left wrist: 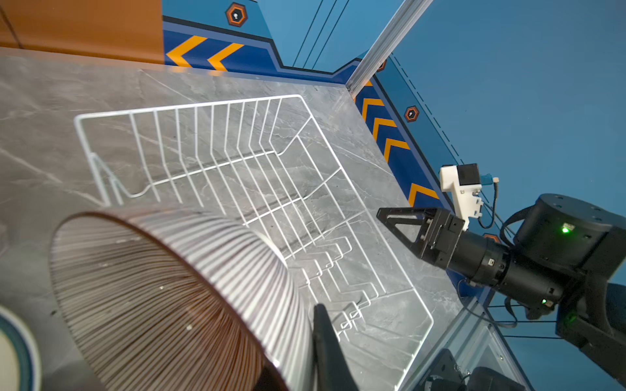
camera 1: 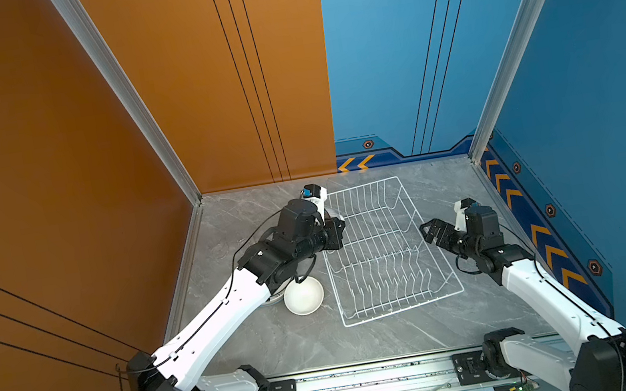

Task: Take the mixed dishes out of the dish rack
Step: 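Lift the striped bowl out of the rack with the left gripper, then lower the striped bowl beside the plates and open the left gripper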

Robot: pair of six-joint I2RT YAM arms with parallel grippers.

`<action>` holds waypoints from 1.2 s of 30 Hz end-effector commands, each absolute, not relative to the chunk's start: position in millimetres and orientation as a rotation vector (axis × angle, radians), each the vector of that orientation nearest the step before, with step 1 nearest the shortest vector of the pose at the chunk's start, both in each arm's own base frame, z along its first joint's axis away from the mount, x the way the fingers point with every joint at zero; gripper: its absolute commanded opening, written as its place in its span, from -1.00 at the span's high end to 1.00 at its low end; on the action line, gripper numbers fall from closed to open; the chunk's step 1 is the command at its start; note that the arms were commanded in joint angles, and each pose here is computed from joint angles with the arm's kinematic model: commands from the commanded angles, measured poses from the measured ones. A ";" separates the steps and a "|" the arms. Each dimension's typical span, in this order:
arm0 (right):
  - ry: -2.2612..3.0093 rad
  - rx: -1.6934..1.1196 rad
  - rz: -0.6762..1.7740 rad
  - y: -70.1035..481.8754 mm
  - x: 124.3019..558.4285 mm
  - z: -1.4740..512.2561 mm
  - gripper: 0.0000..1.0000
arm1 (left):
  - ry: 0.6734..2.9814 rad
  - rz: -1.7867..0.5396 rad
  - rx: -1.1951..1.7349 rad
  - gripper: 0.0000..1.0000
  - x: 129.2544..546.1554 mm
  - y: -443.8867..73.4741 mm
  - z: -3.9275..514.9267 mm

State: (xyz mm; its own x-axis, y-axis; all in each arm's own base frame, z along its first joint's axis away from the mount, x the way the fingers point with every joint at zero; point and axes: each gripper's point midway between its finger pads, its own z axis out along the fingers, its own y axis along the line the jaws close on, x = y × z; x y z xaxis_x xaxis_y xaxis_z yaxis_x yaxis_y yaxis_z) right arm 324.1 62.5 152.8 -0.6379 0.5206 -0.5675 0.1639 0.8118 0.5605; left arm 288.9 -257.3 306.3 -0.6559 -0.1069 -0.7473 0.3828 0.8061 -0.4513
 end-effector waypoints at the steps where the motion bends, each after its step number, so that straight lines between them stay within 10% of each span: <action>1: 2.239 0.495 0.576 57.9 320.2 154.6 -1.00 | 2.214 -0.549 0.190 1.00 273.2 -213.5 287.4; 36: 2.256 0.553 0.528 48.3 299.9 135.1 -1.00 | 2.630 -0.208 0.232 1.00 235.7 -166.1 129.8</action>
State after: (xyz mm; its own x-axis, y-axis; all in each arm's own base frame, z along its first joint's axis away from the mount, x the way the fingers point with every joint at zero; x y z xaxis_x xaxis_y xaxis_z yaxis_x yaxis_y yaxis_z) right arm 305.6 54.6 143.9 -0.6269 0.5288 -0.5721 0.1937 0.8170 0.5431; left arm 227.9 -164.0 124.7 -0.8786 0.1195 -0.4623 0.1909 0.9753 -0.1108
